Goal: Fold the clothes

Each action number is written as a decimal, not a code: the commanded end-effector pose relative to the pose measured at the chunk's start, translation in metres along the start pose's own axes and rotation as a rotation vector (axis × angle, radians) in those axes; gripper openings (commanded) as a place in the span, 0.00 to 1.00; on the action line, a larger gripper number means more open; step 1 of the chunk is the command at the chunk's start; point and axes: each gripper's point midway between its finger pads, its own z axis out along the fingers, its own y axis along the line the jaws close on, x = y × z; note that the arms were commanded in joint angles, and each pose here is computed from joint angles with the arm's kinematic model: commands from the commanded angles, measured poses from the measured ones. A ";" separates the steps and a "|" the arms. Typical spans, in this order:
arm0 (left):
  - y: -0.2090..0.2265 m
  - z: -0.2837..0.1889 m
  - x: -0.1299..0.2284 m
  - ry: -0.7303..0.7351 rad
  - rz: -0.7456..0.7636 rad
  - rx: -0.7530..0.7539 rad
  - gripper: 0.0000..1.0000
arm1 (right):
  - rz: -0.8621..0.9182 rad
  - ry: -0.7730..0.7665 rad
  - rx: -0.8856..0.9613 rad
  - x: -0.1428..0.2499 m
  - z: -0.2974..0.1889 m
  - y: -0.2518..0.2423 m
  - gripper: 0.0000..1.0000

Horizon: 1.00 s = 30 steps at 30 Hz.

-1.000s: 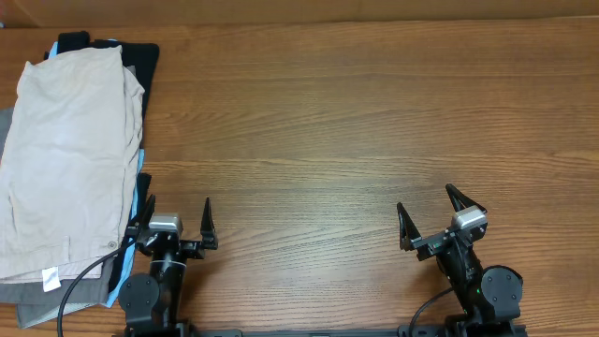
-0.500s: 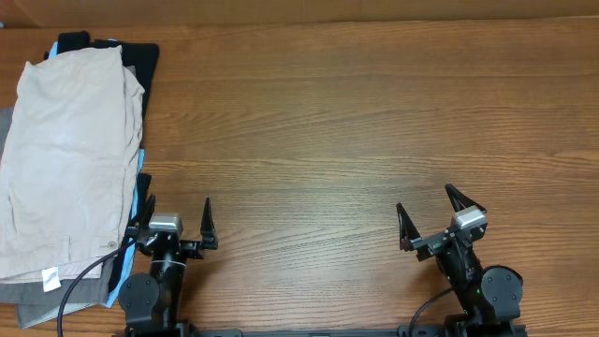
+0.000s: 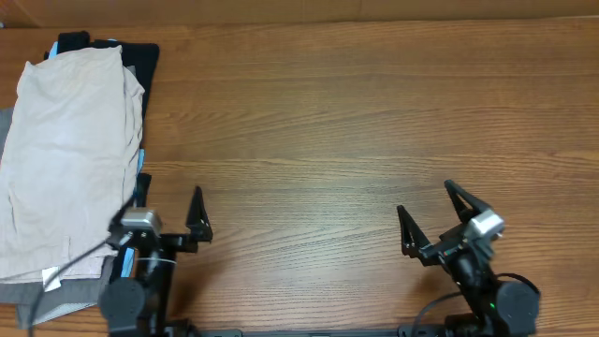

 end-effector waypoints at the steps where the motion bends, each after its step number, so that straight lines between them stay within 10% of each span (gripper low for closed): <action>1: -0.012 0.012 -0.051 0.014 -0.027 0.032 1.00 | -0.004 -0.065 -0.031 -0.056 -0.002 0.014 1.00; 16: -0.002 0.116 -0.116 0.655 0.176 0.061 1.00 | 0.212 0.428 -0.064 -0.092 0.106 -0.001 1.00; 30: 0.197 0.168 -0.070 0.778 0.002 -0.314 1.00 | 0.511 0.791 -0.215 0.039 0.168 -0.012 1.00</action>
